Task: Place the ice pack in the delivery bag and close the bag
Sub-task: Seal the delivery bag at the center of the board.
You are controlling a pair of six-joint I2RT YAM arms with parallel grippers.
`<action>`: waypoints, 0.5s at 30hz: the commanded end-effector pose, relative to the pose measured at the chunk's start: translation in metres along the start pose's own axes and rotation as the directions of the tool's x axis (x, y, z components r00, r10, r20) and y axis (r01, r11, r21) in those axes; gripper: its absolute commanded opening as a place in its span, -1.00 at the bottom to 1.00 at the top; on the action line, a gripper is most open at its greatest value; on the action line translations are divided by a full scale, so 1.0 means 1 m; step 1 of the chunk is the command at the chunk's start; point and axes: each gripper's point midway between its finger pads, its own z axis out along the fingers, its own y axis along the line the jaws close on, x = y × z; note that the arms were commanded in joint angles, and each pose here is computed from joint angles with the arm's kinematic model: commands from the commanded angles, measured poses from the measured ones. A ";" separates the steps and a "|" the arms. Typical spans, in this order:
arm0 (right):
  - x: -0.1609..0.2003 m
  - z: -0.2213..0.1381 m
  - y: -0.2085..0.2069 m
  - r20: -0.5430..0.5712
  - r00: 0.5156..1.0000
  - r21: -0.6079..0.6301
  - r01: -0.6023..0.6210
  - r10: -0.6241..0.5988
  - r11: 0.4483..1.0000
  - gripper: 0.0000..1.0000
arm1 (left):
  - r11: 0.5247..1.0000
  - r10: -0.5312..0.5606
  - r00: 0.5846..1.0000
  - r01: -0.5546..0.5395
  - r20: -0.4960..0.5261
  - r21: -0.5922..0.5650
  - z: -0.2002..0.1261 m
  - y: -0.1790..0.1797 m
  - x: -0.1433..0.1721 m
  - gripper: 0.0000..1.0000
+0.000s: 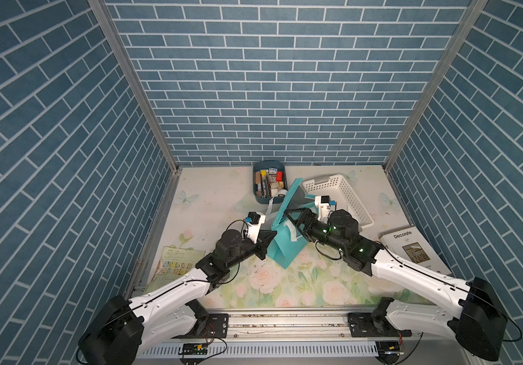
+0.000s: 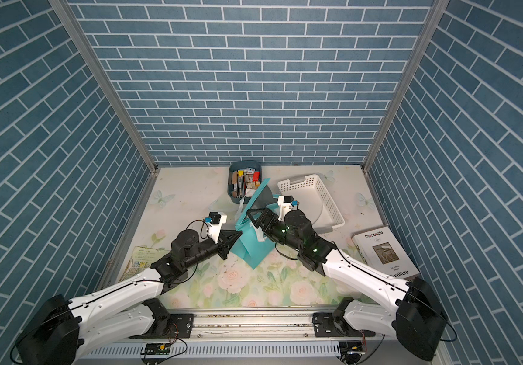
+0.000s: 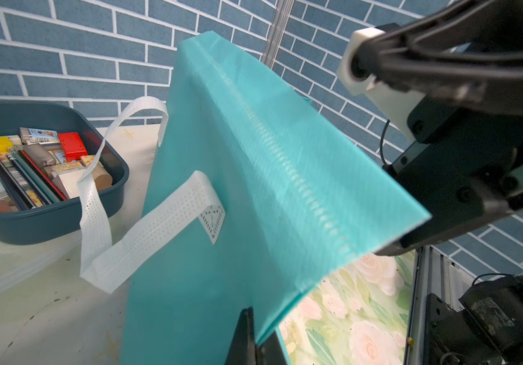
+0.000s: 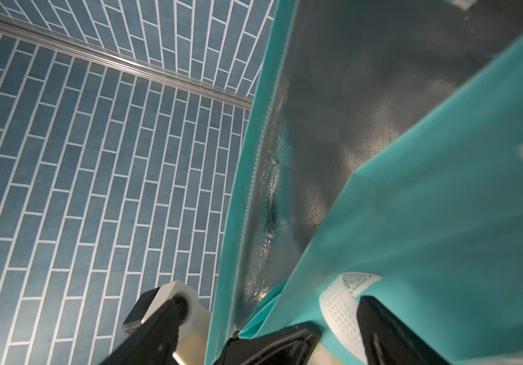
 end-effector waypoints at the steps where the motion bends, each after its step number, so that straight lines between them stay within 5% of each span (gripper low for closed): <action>1: -0.009 0.006 0.027 0.023 1.000 -0.068 -0.008 0.009 0.998 0.72 | 0.998 0.033 0.999 -0.033 0.009 0.056 -0.001 -0.013 -0.005 -1.00; 8: -0.012 0.022 0.028 0.024 1.000 -0.063 -0.009 0.011 0.998 0.42 | 0.996 0.054 0.999 -0.054 0.007 0.073 -0.005 -0.017 -0.003 -1.00; 15: -0.014 0.029 0.024 0.032 0.999 -0.062 -0.014 0.016 0.998 -0.21 | 0.995 0.058 0.998 -0.059 0.015 0.079 -0.009 -0.019 -0.004 -1.00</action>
